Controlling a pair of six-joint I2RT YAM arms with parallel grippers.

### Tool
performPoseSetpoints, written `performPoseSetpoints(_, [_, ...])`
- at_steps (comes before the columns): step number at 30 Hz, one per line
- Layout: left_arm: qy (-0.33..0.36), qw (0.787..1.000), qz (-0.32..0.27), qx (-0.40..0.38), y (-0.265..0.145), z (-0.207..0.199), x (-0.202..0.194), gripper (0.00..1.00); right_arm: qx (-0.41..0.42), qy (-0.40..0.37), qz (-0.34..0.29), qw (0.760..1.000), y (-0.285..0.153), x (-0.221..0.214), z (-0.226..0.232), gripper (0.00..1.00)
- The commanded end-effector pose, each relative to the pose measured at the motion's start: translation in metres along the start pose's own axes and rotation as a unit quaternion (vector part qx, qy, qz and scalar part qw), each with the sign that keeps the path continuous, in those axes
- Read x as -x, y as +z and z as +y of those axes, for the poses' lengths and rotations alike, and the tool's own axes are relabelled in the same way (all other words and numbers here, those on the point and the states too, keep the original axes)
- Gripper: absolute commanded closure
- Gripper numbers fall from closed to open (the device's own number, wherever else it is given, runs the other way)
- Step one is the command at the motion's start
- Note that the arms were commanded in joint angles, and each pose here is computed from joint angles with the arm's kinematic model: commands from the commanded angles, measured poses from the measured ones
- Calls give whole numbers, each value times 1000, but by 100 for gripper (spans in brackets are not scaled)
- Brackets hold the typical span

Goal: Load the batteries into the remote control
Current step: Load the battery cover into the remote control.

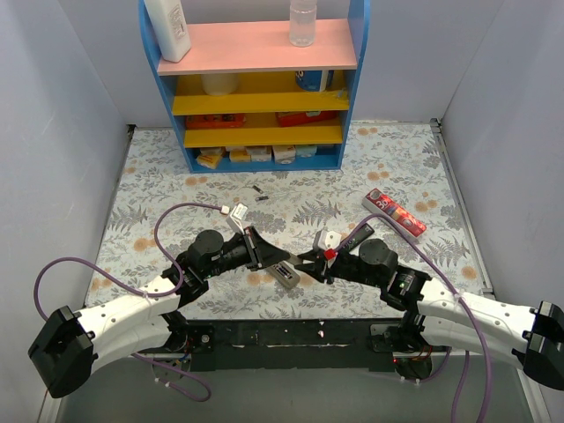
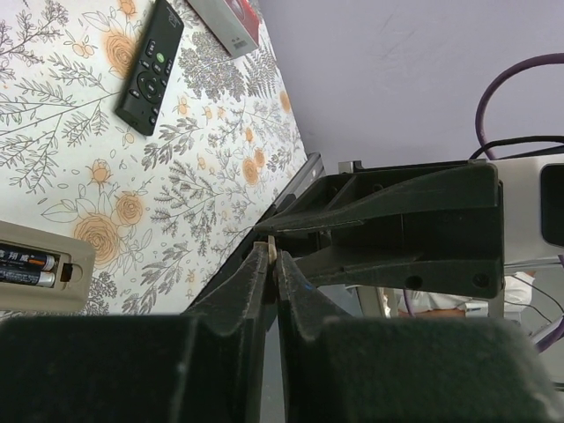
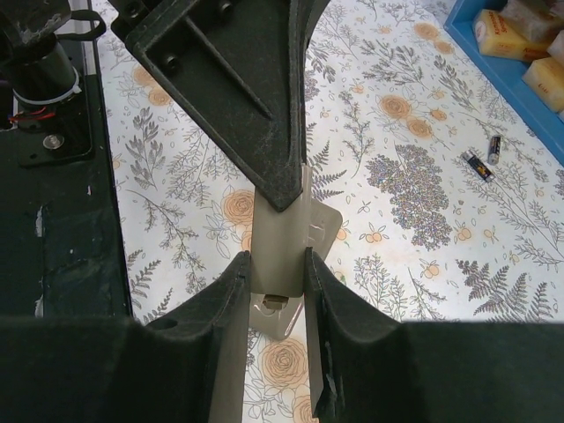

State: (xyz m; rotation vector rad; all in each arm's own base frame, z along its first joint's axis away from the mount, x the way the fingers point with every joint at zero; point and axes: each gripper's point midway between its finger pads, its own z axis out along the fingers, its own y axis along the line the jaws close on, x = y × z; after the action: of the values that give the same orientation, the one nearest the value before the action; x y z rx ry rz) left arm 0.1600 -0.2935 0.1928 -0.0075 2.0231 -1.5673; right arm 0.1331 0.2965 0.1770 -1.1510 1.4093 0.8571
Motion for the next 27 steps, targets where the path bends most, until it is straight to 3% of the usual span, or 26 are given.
performPoseSetpoints(1, [0, 1000, -12, 12, -1, 4, 5, 88, -2, 5, -6, 1000, 2, 0, 0, 92])
performPoseSetpoints(2, [0, 999, -22, 24, -1, 9, 8, 75, -1, 9, -2, 1000, 2, -1, 0, 93])
performPoseSetpoints(5, [8, 997, -49, 62, -4, 21, 17, 48, 0, 30, 32, 999, 4, -14, 1, 96])
performPoseSetpoints(8, [22, 989, -91, 112, -11, 35, 33, 28, -9, 68, 84, 994, 6, -29, 1, 99])
performPoseSetpoints(10, [25, 981, -113, 156, -19, 51, 40, 21, -16, 100, 109, 989, 9, -34, 1, 99])
performPoseSetpoints(14, [35, 960, -157, 231, -33, 75, 58, 18, -24, 148, 163, 975, 11, -43, 6, 99])
performPoseSetpoints(15, [40, 954, -164, 250, -35, 82, 61, 18, -27, 159, 203, 966, 8, -58, 9, 99])
performPoseSetpoints(19, [50, 942, -157, 292, -33, 104, 68, 23, -61, 180, 251, 949, 10, -59, 6, 99])
performPoseSetpoints(27, [25, 956, -104, 272, -7, 137, 85, 27, -93, 208, 315, 921, 22, -64, -1, 99])
